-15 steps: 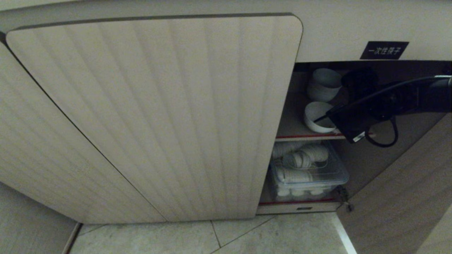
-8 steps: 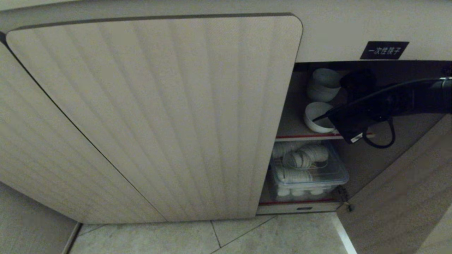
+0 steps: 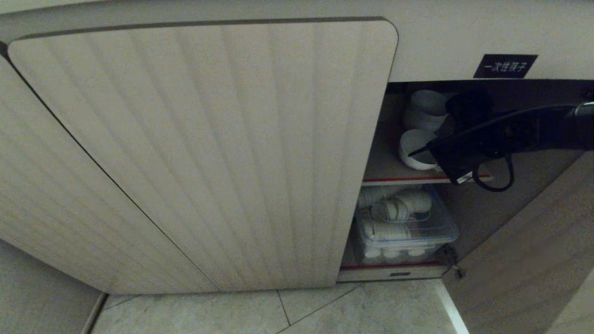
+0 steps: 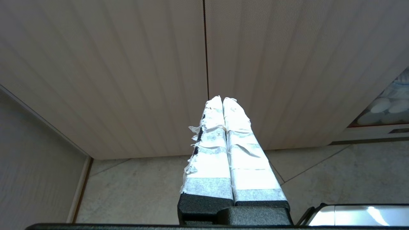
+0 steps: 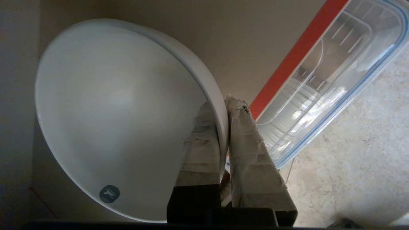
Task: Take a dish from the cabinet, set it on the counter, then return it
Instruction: Put it back into the cabinet
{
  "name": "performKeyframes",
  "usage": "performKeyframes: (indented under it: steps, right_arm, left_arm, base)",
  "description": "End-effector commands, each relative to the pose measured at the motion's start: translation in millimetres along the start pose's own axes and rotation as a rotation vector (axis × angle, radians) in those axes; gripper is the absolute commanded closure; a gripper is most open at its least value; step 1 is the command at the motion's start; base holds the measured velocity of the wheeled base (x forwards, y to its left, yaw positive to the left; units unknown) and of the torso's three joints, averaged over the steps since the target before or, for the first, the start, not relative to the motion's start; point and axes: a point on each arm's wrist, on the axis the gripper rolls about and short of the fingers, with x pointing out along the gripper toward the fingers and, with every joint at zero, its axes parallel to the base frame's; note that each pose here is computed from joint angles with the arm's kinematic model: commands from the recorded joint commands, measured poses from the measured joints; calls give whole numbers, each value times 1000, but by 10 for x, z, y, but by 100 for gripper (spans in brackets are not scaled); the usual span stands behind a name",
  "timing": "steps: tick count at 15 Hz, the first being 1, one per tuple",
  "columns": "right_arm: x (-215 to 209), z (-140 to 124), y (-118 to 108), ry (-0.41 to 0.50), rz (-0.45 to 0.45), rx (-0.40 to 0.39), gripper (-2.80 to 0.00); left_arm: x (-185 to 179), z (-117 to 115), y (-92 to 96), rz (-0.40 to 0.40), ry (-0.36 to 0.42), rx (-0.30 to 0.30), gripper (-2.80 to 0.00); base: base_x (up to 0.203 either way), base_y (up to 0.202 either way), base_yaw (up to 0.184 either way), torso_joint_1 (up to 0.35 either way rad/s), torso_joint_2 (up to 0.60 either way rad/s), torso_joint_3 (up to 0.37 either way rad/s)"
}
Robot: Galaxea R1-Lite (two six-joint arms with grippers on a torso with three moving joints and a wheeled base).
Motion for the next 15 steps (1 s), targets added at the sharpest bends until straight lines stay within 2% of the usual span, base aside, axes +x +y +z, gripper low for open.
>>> performKeyframes:
  steps: [1,15]
  right_arm:
    - [18,-9,-8,2,-6,5,0]
    - [111,-32,0,4,-7,-5,0]
  left_arm:
    - [0,0,0,0,0,1,0]
    - [0,0,0,0,0,0,0]
  base:
    - [0,0,0,0,0,0]
    - [0,0,0,0,0,0]
